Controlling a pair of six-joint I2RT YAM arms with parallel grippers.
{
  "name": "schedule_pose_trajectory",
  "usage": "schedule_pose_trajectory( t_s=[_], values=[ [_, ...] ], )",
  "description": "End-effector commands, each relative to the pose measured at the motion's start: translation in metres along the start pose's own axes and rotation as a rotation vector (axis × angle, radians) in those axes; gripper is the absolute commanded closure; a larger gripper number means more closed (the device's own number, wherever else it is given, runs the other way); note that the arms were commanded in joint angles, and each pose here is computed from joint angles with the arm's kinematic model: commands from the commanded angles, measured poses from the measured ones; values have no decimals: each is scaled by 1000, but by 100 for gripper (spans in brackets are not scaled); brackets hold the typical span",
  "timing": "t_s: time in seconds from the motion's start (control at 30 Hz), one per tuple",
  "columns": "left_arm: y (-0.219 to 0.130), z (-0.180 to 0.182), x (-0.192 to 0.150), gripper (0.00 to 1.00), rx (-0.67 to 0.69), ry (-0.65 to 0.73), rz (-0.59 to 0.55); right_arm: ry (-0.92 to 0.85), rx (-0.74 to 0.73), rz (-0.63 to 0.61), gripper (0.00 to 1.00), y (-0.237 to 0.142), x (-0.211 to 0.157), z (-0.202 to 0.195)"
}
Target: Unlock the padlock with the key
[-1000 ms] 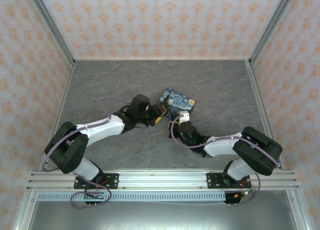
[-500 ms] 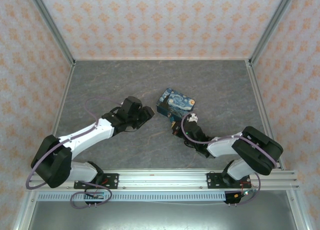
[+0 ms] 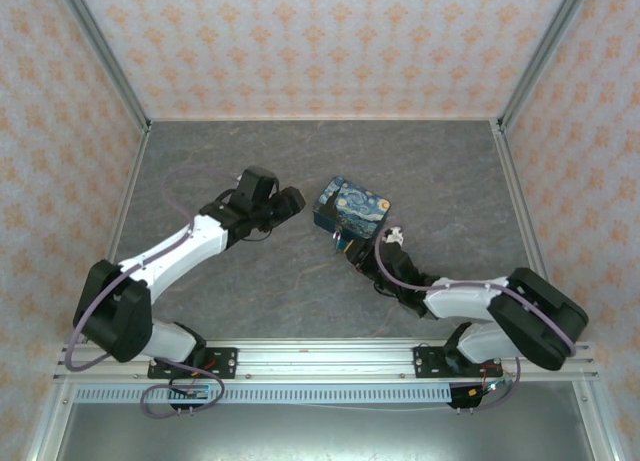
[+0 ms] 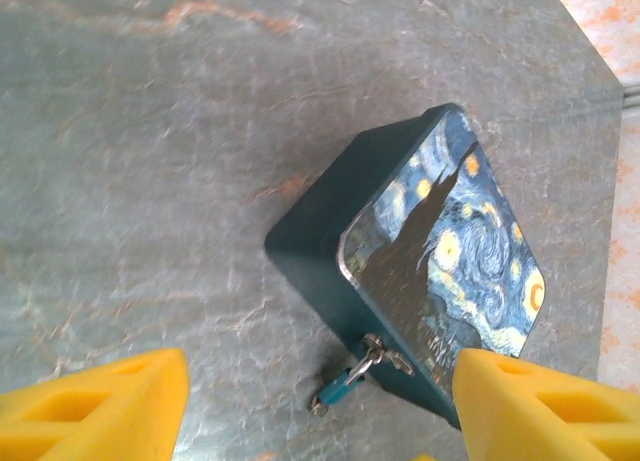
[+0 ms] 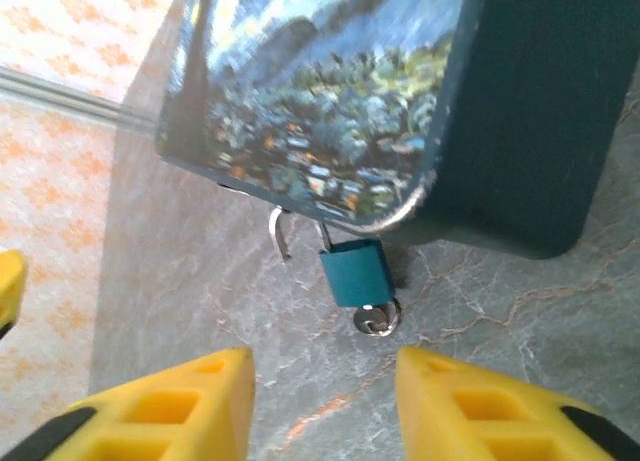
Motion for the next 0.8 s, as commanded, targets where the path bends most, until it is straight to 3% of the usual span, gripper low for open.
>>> schedule_pose_trajectory(
  t_s=[0.0,0.13,0.33,0.53,0.77],
  values=[
    [9,-14,6,29,16,139,45,-81,-55,-27,48,-13,5,-11],
    [30,-29,10,29,17,209,95,-77,11,-44,32,-25,15,-15],
    [66,-41,13,29,33,254,173,-73,160,0,23,-24,23,-8],
    [102,-35,18,29,99,275,213,-95,243,47,22,-8,26,8],
    [123,-14,11,29,135,262,276,-107,231,33,22,9,34,11]
  ],
)
Point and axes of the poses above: each hand's point on the last joint's axis, 136 mm out from that joint toward the fingers, its own y axis out along the fingers, its own z axis along the line the jaws close on, x = y × z, the point moved 8 cm from there along -y, back along the fingers, and after that the axes turned 12 degrees about -y, right-handed, at the moved point
